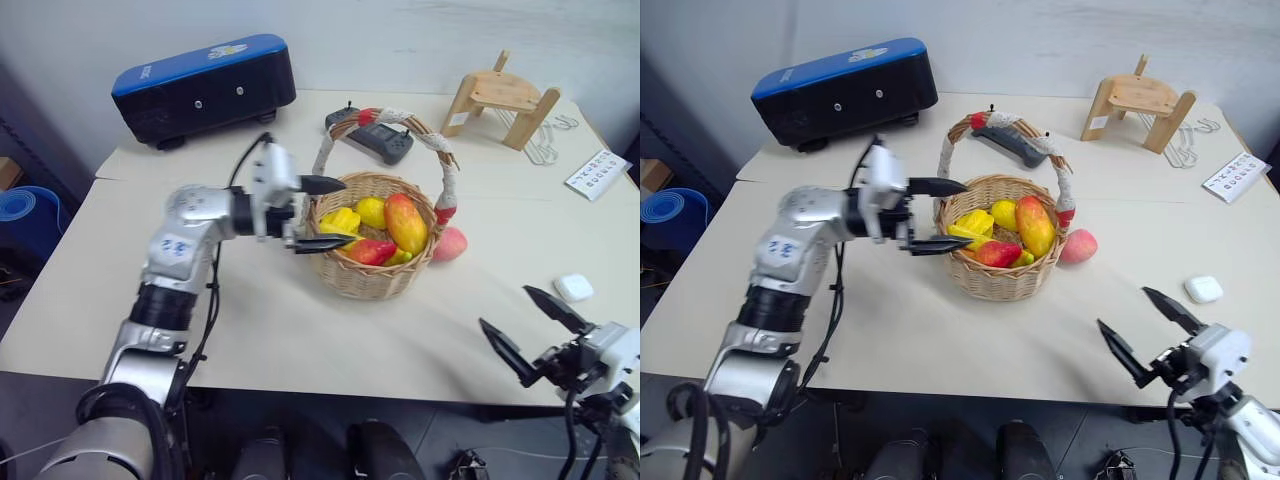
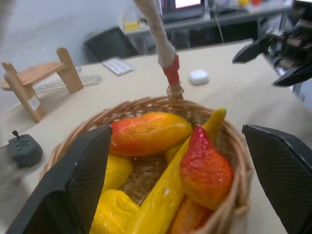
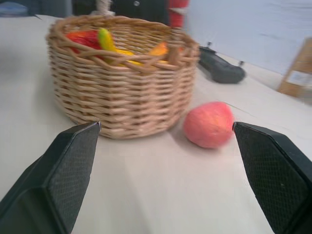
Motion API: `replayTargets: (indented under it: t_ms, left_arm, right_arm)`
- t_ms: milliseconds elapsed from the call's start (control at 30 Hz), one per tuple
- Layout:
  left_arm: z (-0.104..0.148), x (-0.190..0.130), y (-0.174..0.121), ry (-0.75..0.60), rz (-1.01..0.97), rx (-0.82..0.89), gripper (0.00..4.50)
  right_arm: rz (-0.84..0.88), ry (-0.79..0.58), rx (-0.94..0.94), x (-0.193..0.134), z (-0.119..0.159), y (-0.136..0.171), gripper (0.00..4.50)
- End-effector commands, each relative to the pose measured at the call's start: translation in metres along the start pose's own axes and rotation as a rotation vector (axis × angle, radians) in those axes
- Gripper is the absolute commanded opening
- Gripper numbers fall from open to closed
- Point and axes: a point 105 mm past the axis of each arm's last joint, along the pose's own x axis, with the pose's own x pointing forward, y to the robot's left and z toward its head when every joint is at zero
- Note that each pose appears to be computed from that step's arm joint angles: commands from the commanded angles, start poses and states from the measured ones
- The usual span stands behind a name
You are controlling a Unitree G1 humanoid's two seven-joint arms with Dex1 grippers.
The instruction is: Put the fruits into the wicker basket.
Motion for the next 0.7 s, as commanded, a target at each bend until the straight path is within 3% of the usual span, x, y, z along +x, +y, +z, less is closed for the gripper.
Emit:
replayTargets:
  t_ms: [33, 167, 300, 533, 700]
  left_arm:
    - [0.016, -0.045, -0.003, -0.025, 0.044, 0.008, 4.49]
    - [-0.003, -0.099, -0.008, 0.080, 0.211, -0.061, 4.49]
    - [-0.008, -0.122, -0.015, 0.104, 0.299, -0.100, 4.49]
    - [-0.002, -0.104, -0.020, 0.048, 0.284, -0.113, 4.49]
    - [-0.002, -0.097, -0.020, 0.041, 0.281, -0.108, 4.49]
  right_arm:
    - [-0.121, 0.052, 0.001, -0.026, -0.008, -0.025, 4.50]
    - [-0.235, 0.112, 0.039, -0.040, -0.026, -0.046, 4.50]
    - [-0.181, 0.070, 0.039, -0.011, -0.018, -0.050, 4.50]
    - [-0.062, 0.141, 0.125, 0.101, 0.003, -0.057, 4.50]
    - [-0.130, 0.184, 0.185, 0.165, 0.013, -0.058, 4.50]
